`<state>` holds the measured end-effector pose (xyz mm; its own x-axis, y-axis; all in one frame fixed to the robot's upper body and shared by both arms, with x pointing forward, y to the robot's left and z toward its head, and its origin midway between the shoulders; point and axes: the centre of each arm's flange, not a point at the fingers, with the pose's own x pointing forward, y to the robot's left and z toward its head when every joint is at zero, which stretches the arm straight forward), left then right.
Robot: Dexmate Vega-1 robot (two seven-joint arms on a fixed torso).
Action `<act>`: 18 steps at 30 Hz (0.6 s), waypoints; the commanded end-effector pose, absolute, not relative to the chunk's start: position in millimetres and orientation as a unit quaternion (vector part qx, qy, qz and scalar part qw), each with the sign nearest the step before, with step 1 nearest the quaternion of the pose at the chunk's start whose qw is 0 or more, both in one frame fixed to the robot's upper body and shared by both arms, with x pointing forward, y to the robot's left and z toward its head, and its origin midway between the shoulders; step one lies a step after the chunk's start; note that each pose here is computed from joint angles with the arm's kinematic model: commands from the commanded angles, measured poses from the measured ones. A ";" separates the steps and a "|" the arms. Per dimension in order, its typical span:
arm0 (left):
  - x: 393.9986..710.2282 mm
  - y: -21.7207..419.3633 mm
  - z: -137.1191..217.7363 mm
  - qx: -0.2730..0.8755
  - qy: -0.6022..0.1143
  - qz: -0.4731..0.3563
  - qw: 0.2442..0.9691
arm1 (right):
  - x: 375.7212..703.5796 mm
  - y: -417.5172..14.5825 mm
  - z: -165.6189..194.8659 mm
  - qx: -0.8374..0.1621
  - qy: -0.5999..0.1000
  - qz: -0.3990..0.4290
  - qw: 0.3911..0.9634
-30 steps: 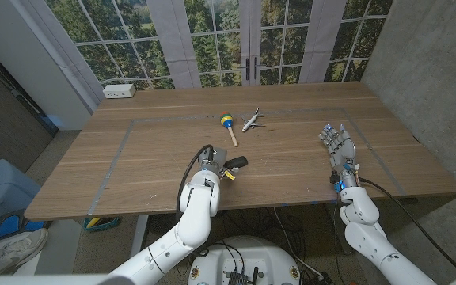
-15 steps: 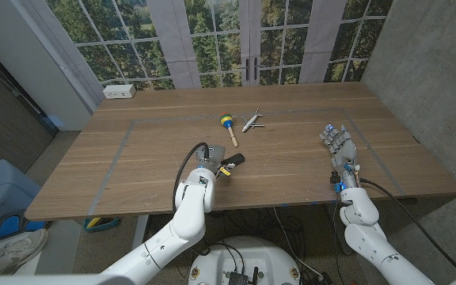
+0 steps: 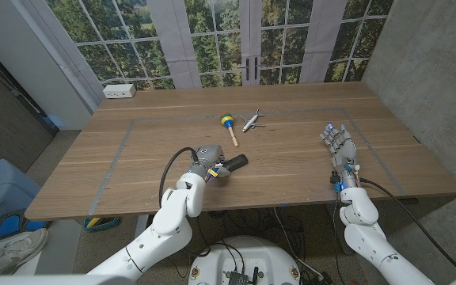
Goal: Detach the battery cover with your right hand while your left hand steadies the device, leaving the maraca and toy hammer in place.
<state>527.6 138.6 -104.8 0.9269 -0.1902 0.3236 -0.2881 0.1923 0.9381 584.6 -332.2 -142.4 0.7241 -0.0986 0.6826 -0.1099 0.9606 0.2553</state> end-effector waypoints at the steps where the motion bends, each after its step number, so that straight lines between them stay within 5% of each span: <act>1: 517.8 142.5 -75.5 0.577 -0.262 0.041 0.772 | 582.8 -331.8 -143.3 0.134 -0.370 -0.001 0.919; 18: 515.9 145.6 -61.1 0.542 -0.310 0.080 0.777 | 575.7 -320.7 -135.8 0.104 -0.360 -0.008 0.927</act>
